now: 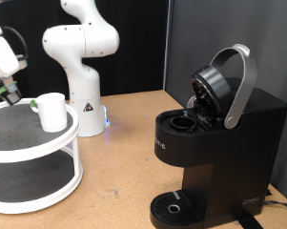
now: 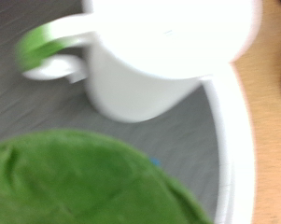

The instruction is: Make a cup of coffee with the keurig machine

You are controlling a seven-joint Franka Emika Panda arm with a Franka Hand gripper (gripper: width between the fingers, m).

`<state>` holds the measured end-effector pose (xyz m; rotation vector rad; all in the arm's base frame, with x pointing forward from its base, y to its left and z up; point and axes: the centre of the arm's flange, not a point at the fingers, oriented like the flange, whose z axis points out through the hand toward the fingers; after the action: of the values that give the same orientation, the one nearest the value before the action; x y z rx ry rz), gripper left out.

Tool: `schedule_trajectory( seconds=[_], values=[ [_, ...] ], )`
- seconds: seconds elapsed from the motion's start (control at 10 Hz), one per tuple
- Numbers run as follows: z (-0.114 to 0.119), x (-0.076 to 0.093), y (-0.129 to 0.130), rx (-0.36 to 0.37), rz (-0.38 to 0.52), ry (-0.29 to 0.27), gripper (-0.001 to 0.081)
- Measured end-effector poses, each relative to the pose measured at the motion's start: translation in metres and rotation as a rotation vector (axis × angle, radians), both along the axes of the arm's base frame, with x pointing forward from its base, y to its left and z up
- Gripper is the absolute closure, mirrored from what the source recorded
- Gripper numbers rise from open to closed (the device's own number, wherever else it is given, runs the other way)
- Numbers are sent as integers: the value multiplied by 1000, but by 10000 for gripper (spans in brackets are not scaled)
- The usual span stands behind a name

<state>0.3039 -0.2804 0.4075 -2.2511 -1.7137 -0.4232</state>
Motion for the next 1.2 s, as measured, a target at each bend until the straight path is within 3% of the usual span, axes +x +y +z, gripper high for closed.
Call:
schedule_trajectory(
  seconds=[0.1,0.3,0.5,0.7,0.9,1.2],
  values=[
    [6,10,10,35,-68,4,335],
    [10,30,24,25,-192,-26,335],
    [7,25,25,45,-141,-4,335],
    [7,23,32,130,-134,32,335],
    [19,34,49,245,-158,71,335],
    [42,60,81,300,-188,82,335]
  ],
)
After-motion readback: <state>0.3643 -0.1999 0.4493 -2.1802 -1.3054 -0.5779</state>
